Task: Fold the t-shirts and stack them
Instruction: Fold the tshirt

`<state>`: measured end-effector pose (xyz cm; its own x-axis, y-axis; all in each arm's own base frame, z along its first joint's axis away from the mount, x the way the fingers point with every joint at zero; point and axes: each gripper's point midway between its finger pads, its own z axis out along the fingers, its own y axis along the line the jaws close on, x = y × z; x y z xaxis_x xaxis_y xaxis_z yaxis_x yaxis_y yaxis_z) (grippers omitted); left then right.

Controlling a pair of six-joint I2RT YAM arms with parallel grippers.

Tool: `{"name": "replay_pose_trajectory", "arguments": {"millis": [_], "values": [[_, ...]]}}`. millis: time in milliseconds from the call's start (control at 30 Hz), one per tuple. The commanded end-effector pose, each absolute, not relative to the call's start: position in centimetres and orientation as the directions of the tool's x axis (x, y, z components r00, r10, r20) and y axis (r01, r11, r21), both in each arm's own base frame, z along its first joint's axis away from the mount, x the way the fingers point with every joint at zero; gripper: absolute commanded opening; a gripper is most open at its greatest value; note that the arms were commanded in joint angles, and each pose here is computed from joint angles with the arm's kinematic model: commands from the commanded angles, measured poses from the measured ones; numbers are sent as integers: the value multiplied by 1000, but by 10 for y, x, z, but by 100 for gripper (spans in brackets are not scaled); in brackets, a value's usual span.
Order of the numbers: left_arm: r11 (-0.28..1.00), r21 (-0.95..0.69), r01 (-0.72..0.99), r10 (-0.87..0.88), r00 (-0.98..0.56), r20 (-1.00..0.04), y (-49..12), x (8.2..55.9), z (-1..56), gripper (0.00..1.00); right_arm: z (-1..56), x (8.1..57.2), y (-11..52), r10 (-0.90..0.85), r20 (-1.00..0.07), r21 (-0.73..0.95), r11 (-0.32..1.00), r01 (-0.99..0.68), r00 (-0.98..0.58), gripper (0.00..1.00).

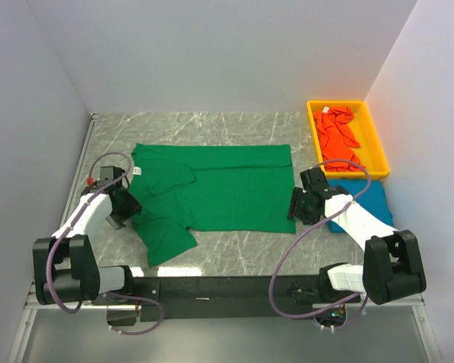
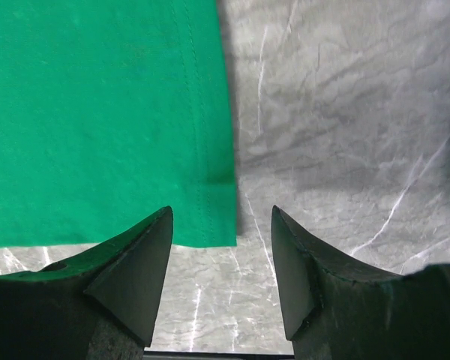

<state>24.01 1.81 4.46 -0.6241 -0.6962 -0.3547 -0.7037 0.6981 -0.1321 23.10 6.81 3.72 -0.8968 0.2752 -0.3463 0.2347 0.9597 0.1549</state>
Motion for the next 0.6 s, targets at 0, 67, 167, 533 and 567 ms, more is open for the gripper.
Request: {"name": "replay_pose_trajectory", "arguments": {"millis": [0, 67, 167, 533, 567], "values": [[702, -145, -698, -698, -632, -337, 14, 242, 36, 63, 42, 239, 70, 286, -385, 174, 956, 235, -877, 61], [703, -139, -698, -697, -636, -331, 14, 242, 33, 60, 40, 238, 68, 283, -378, 163, 958, 238, -881, 61], [703, -110, -703, -694, -644, -320, 17, 240, 25, 53, 38, 234, 67, 284, -368, 156, 958, 242, -886, 61], [709, -65, -703, -687, -666, -289, 19, 236, 11, 25, 24, 219, 66, 292, -311, 145, 955, 259, -904, 60], [711, -62, -701, -685, -670, -285, 18, 234, 10, 20, 22, 216, 66, 291, -301, 137, 956, 261, -908, 60]]}}
